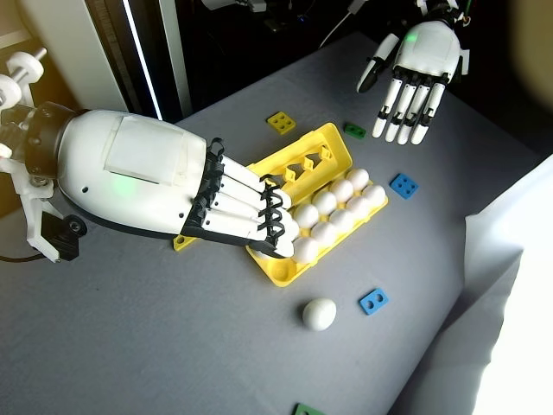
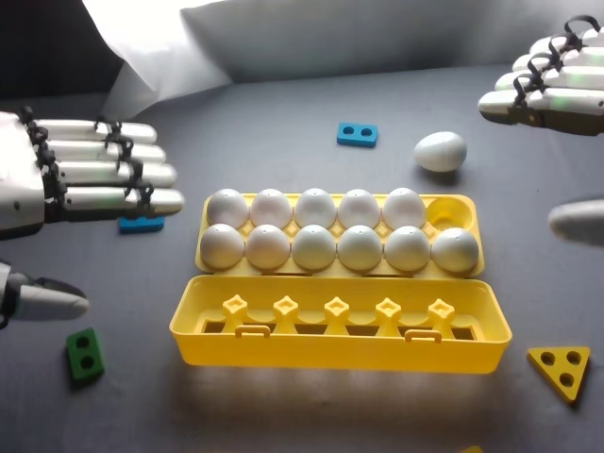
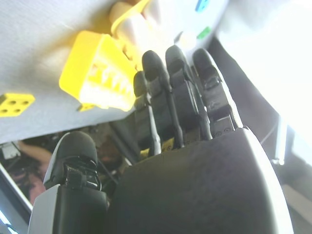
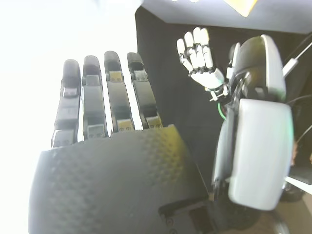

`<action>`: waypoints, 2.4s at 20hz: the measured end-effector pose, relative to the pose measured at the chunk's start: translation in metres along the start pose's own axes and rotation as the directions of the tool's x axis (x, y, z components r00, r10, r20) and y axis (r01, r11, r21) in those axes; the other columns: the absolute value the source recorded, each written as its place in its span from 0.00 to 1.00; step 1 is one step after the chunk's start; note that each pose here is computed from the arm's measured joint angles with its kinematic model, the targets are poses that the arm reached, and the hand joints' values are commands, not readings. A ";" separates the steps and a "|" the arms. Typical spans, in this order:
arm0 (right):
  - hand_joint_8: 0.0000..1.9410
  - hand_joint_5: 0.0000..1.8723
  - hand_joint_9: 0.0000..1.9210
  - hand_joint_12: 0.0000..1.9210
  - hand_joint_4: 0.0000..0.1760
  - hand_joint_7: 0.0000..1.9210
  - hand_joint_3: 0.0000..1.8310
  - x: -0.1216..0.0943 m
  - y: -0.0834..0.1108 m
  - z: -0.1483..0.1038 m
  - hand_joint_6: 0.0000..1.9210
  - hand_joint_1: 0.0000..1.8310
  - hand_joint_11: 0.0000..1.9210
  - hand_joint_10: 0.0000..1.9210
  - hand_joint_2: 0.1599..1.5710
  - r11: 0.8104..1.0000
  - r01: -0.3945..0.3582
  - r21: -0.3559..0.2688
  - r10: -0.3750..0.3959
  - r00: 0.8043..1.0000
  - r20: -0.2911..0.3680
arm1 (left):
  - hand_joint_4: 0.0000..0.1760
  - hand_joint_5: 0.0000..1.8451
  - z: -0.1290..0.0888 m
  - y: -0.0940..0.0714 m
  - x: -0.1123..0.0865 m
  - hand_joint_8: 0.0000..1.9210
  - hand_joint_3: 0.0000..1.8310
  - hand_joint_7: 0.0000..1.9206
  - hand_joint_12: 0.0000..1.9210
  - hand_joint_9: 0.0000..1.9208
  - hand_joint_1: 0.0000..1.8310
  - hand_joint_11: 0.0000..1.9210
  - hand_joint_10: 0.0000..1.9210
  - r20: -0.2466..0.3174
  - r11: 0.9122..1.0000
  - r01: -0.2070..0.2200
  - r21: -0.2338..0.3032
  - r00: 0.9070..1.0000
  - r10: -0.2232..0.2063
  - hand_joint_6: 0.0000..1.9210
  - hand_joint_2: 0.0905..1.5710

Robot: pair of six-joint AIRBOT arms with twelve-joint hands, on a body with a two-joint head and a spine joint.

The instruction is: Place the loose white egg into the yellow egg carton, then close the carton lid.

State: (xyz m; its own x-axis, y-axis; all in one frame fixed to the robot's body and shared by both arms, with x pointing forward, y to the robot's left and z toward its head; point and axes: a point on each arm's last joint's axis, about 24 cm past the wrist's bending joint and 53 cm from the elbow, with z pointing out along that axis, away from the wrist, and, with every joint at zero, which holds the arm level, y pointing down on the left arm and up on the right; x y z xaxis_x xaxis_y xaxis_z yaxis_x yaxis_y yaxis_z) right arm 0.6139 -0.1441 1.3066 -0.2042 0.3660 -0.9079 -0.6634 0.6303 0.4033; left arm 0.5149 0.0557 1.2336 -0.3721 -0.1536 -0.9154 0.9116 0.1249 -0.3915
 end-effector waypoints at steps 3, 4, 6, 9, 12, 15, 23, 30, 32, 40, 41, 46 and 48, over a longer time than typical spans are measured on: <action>0.00 0.05 0.03 0.08 0.00 0.04 0.00 0.001 0.000 0.000 0.00 0.00 0.00 0.00 0.76 1.000 -0.009 0.003 0.009 1.000 -0.001 | 0.00 0.01 0.000 0.000 0.001 0.00 0.02 0.00 0.00 0.00 0.00 0.00 0.00 -0.004 1.000 -0.002 0.000 1.000 0.002 0.00 0.80; 0.00 0.06 0.03 0.09 0.00 0.04 0.00 0.000 -0.001 0.000 0.00 0.00 0.00 0.00 0.76 1.000 -0.023 0.009 0.023 1.000 0.003 | 0.00 0.01 0.001 0.000 0.001 0.00 0.02 0.00 0.00 0.00 0.00 0.00 0.00 -0.003 1.000 -0.002 0.000 1.000 0.002 0.00 0.80; 0.00 0.06 0.04 0.12 0.00 0.06 0.00 0.000 -0.009 0.002 0.00 0.00 0.00 0.00 0.75 0.998 -0.047 0.036 0.047 0.999 0.005 | 0.00 0.00 0.001 0.000 0.000 0.00 0.02 0.00 0.00 0.00 0.00 0.00 0.00 -0.001 1.000 -0.003 -0.001 1.000 0.003 0.00 0.79; 0.00 0.06 0.04 0.11 0.00 0.05 0.00 0.003 -0.020 0.007 0.00 0.00 0.00 0.00 0.76 0.997 -0.045 0.061 0.046 0.999 -0.007 | 0.00 0.00 0.003 -0.002 0.003 0.00 0.02 0.00 0.00 0.00 0.00 0.00 0.00 -0.011 1.000 0.008 0.001 1.000 -0.008 0.00 0.80; 0.00 0.06 0.04 0.11 0.00 0.05 0.00 0.003 -0.025 0.013 0.00 0.00 0.00 0.00 0.76 0.997 -0.049 0.064 0.050 0.999 -0.004 | 0.00 0.00 0.002 -0.002 0.007 0.00 0.02 0.00 0.00 0.00 0.00 0.00 0.00 -0.027 1.000 0.010 0.000 1.000 -0.010 0.00 0.80; 0.00 0.06 0.04 0.11 0.00 0.05 0.00 -0.002 -0.028 0.019 0.00 0.00 0.00 0.00 0.76 0.997 -0.036 0.062 0.035 0.999 0.008 | 0.00 0.00 0.002 0.000 0.011 0.00 0.01 0.00 0.00 0.00 0.00 0.00 0.00 -0.043 1.000 0.012 -0.009 0.999 -0.012 0.00 0.80; 0.00 0.05 0.02 0.01 0.27 0.04 0.00 -0.014 -0.054 0.028 0.00 0.14 0.00 0.00 0.60 0.991 -0.023 0.134 0.017 0.999 0.049 | 0.00 0.01 0.003 -0.006 0.015 0.00 0.01 0.00 0.00 0.00 0.00 0.00 0.00 -0.132 0.999 0.043 0.024 0.991 -0.039 0.00 0.80; 0.00 0.06 0.00 0.00 0.57 0.00 0.00 -0.018 -0.074 0.045 0.00 0.20 0.00 0.00 0.49 0.982 -0.019 0.189 0.005 0.997 0.075 | 0.00 0.01 0.002 -0.004 0.016 0.00 0.00 0.00 0.00 0.00 0.00 0.00 0.00 -0.148 0.999 -0.004 0.032 0.989 0.008 0.00 0.81; 0.00 0.08 0.00 0.00 0.65 0.00 0.00 -0.020 -0.089 0.056 0.01 0.20 0.00 0.00 0.46 0.977 -0.030 0.209 0.013 0.996 0.085 | 0.00 0.00 0.000 -0.004 0.019 0.00 0.00 0.00 0.00 0.00 0.00 0.00 0.00 -0.160 0.999 -0.008 0.033 0.987 0.013 0.00 0.81; 0.00 0.22 0.00 0.00 0.97 0.00 0.00 -0.001 -0.127 0.085 0.01 0.22 0.00 0.00 0.41 0.961 -0.065 0.270 0.049 0.997 0.065 | 0.00 0.03 -0.005 0.004 0.026 0.00 0.00 0.00 0.00 0.00 0.00 0.00 0.00 -0.219 0.998 0.055 0.012 0.975 -0.051 0.01 0.80; 0.00 0.23 0.00 0.00 0.97 0.00 0.00 0.006 -0.130 0.088 0.01 0.22 0.00 0.00 0.40 0.960 -0.061 0.274 0.049 0.997 0.053 | 0.00 0.02 -0.006 0.002 0.031 0.00 0.00 0.00 0.00 0.00 0.00 0.00 0.00 -0.238 0.999 0.045 0.023 0.971 -0.038 0.00 0.80; 0.00 0.35 0.00 0.00 1.00 0.00 0.00 0.006 -0.144 0.099 0.01 0.27 0.00 0.00 0.41 0.955 -0.055 0.293 0.039 0.997 0.061 | 0.00 0.01 -0.015 -0.008 0.055 0.00 0.00 0.00 0.00 0.00 0.00 0.00 0.00 -0.344 0.995 0.011 0.098 0.939 0.023 0.00 0.80; 0.00 0.41 0.00 0.00 0.97 0.00 0.00 0.008 -0.147 0.106 0.01 0.32 0.00 0.00 0.41 0.954 -0.054 0.296 0.038 0.997 0.061 | 0.00 0.01 -0.018 -0.014 0.055 0.00 0.00 0.00 0.00 0.00 0.00 0.00 0.00 -0.354 0.990 0.057 0.127 0.935 -0.008 0.00 0.80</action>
State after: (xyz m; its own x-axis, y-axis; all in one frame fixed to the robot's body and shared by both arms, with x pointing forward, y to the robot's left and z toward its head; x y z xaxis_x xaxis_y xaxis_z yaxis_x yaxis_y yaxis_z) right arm 0.7862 -0.1613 1.2516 -0.1846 0.4306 -0.8835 -0.4082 0.7841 0.4675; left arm 0.4783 0.0630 1.1867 -0.4172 0.2022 -0.8860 0.9039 -0.0092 -0.4277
